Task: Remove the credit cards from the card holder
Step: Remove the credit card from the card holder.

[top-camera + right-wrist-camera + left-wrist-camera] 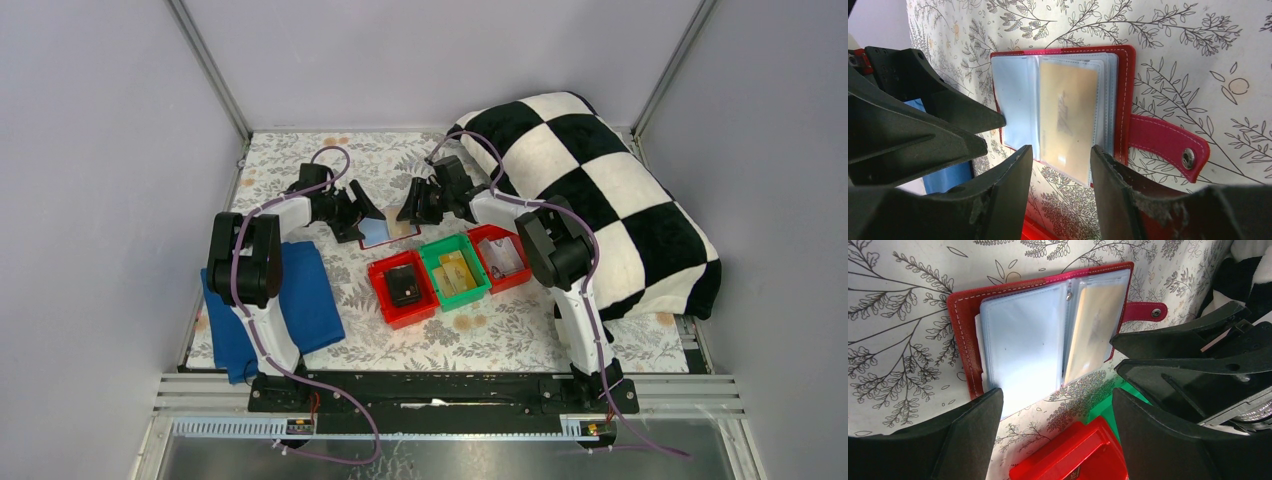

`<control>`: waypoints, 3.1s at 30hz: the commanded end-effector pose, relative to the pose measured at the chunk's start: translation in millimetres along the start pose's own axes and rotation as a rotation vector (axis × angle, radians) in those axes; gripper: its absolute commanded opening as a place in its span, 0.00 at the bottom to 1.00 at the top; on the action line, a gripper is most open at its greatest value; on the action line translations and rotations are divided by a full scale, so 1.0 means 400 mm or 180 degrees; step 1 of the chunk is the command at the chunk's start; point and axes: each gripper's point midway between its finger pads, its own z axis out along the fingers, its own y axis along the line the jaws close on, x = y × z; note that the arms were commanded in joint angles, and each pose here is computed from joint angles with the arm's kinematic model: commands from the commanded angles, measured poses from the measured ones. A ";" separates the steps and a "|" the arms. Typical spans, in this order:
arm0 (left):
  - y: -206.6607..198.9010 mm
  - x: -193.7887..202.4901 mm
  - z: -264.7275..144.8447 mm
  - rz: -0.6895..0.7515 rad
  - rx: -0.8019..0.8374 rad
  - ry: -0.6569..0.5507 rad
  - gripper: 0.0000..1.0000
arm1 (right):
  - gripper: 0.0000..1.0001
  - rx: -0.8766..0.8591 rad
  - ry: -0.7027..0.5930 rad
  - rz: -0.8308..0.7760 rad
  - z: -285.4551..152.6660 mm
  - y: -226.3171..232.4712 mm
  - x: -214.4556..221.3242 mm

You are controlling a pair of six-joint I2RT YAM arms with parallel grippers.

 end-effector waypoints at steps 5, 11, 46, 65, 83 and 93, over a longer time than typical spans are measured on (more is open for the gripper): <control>0.011 -0.007 0.013 0.0054 -0.0041 -0.0019 0.85 | 0.54 0.0176 0.0017 -0.0002 0.015 -0.034 0.019; 0.016 -0.003 0.016 0.0039 -0.0053 0.0003 0.85 | 0.52 0.0289 -0.0001 0.0052 0.017 -0.057 0.035; 0.007 -0.001 0.015 0.0057 0.0009 0.0026 0.85 | 0.52 -0.0893 -0.0072 0.0127 -0.032 0.167 0.014; -0.025 -0.013 0.009 0.0069 0.0129 0.0039 0.85 | 0.51 -0.1254 -0.0139 -0.0186 -0.043 0.268 0.017; -0.116 -0.150 -0.145 0.0024 0.0421 -0.0486 0.86 | 0.52 -0.1384 -0.0075 -0.0269 -0.020 0.307 0.030; -0.072 -0.196 -0.216 -0.0109 0.0392 -0.0649 0.86 | 0.53 -0.1421 0.0050 -0.0279 0.020 0.324 0.051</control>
